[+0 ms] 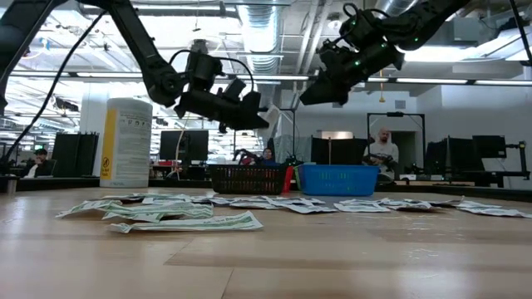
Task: Pick & Place First Aid Supplies
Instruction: Put the bandage into the red basket
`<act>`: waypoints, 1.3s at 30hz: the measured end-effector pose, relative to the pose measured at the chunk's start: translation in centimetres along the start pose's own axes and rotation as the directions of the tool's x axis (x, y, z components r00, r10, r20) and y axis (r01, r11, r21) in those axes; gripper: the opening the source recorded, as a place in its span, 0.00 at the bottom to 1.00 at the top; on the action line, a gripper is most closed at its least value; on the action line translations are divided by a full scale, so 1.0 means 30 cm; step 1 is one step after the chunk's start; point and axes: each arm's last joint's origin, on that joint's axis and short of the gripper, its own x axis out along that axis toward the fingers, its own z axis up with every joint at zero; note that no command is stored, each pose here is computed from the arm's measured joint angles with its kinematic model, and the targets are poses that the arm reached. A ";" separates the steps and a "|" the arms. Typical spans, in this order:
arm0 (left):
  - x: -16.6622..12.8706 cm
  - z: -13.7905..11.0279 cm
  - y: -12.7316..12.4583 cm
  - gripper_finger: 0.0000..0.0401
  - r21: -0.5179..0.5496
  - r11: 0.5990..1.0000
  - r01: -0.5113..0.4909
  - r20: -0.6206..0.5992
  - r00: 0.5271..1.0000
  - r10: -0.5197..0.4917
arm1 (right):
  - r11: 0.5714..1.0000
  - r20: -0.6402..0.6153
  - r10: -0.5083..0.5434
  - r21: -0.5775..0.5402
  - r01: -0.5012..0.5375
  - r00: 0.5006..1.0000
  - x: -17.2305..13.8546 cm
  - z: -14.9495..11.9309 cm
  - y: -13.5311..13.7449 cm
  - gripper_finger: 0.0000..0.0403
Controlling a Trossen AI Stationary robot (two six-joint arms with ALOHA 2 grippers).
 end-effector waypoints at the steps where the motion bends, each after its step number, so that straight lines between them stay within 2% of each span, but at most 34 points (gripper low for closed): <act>1: -0.002 0.003 -0.001 0.02 -0.009 1.000 -0.002 -0.002 1.000 0.002 | 1.000 -0.007 0.000 0.003 0.000 1.000 0.000 -0.002 -0.001 0.33; 5: -0.004 0.013 -0.009 0.05 0.006 1.000 -0.014 0.007 1.000 0.014 | 1.000 -0.031 -0.004 0.014 0.005 1.000 -0.003 -0.012 -0.010 0.34; 16: -0.005 0.007 0.003 0.23 -0.009 1.000 -0.027 -0.011 1.000 0.027 | 0.998 -0.109 -0.018 0.050 0.024 0.994 -0.013 -0.042 -0.035 0.32; 20: -0.011 -0.005 -0.002 0.26 -0.057 0.998 -0.023 -0.024 0.999 0.022 | 0.999 -0.109 -0.008 0.045 0.013 0.994 -0.010 -0.040 -0.023 0.32; 24: -0.036 -0.004 -0.025 0.27 -0.118 0.991 0.061 -0.042 0.997 -0.066 | 1.000 -0.112 0.014 0.019 -0.012 0.994 -0.001 -0.037 0.007 0.32; 27: -0.079 0.010 -0.058 0.28 -0.131 0.979 0.159 -0.056 0.984 -0.167 | 0.996 -0.137 0.045 -0.068 -0.055 0.990 0.012 -0.037 0.063 0.32; 31: -0.164 0.033 -0.103 0.28 -0.128 0.971 0.200 -0.057 0.976 -0.208 | 0.984 -0.164 0.005 -0.176 -0.034 0.987 0.027 -0.035 0.140 0.32; 35: -0.269 0.054 -0.154 0.28 -0.132 0.961 0.242 -0.030 0.968 -0.247 | 0.977 -0.156 -0.025 -0.215 -0.009 0.987 0.034 -0.029 0.182 0.32; 39: -0.373 0.060 -0.208 0.28 -0.178 0.939 0.294 0.000 0.954 -0.299 | 0.970 -0.154 0.017 -0.239 -0.054 0.988 0.039 -0.026 0.238 0.32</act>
